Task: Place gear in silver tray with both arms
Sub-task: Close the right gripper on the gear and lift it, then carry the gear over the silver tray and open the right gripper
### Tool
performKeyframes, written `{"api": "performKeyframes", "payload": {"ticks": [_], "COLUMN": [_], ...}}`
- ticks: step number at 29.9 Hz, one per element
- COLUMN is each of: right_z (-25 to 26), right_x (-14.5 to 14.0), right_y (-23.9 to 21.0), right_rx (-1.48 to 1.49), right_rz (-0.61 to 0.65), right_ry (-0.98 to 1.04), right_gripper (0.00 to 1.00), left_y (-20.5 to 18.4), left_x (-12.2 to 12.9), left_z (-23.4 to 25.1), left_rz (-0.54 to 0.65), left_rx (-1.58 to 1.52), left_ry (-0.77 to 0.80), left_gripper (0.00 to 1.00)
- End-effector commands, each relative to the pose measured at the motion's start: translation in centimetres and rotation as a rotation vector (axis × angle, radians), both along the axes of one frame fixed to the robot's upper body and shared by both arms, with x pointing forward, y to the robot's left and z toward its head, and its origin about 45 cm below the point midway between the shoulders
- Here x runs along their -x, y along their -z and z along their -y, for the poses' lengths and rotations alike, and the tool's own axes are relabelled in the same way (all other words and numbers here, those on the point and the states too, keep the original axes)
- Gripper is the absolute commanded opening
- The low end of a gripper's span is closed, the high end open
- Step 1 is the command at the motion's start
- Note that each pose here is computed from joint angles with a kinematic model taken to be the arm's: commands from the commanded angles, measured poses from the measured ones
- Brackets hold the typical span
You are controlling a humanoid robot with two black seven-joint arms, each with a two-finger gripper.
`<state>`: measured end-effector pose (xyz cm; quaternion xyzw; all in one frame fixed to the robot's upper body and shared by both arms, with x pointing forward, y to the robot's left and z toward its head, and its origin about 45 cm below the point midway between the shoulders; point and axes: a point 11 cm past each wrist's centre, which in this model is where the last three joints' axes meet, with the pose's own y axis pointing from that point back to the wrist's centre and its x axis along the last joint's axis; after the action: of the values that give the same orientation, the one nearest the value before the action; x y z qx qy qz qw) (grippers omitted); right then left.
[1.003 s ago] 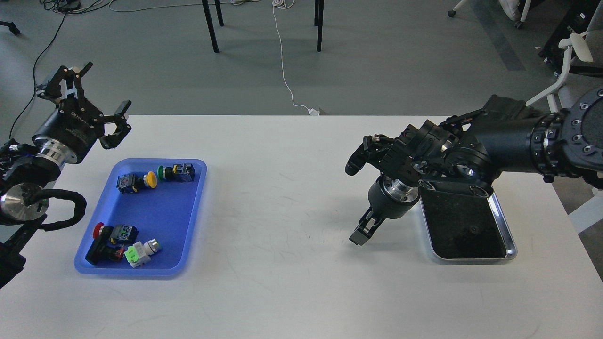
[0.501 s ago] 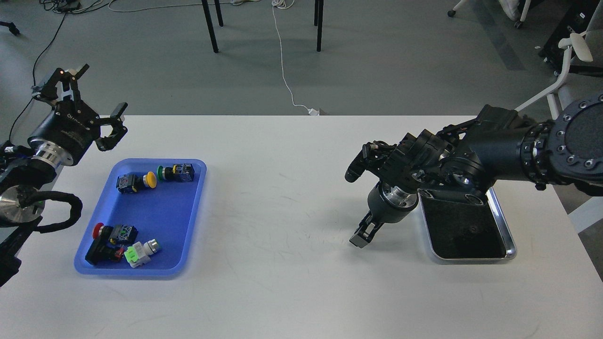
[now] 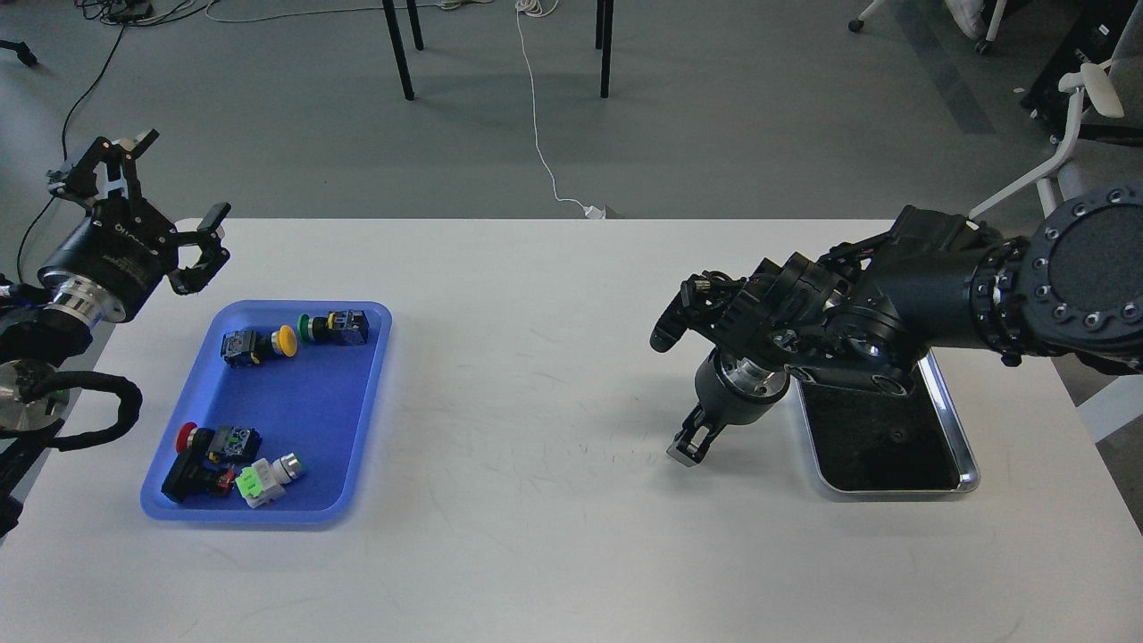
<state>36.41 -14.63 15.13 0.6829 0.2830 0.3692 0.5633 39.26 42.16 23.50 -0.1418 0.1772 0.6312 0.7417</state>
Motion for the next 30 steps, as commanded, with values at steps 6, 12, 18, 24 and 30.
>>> {"api": "performKeyframes", "payload": {"ticks": [6, 12, 18, 24, 30], "right_z": [0.0, -0.1, -0.4, 2.2, 10.5], "right_x": [0.0, 0.0, -0.6, -4.0, -5.2], "right_y": [0.0, 0.0, -1.1, -5.4, -7.7], "right_rx": [0.0, -0.001, -0.006, -0.006, -0.014], "right_rz": [0.0, -0.001, 0.022, 0.129, 0.17], "right_ry": [0.0, 0.0, -0.006, 0.053, 0.233], "right_gripper": [0.3, 0.15, 0.13, 0.13, 0.13], "left_y": [0.0, -0.2, -0.2, -0.4, -0.5], "left_x": [0.0, 0.0, 0.0, 0.0, 0.0], "left_z": [0.0, -0.2, -0.1, -0.4, -0.4], "left_rz": [0.001, 0.004, 0.006, 0.008, 0.011], "left_rx": [0.003, -0.002, 0.0, -0.006, -0.006], "left_ry": [-0.001, -0.002, 0.003, 0.0, 0.0], "left_gripper": [0.98, 0.98, 0.98, 0.98, 0.98]}}
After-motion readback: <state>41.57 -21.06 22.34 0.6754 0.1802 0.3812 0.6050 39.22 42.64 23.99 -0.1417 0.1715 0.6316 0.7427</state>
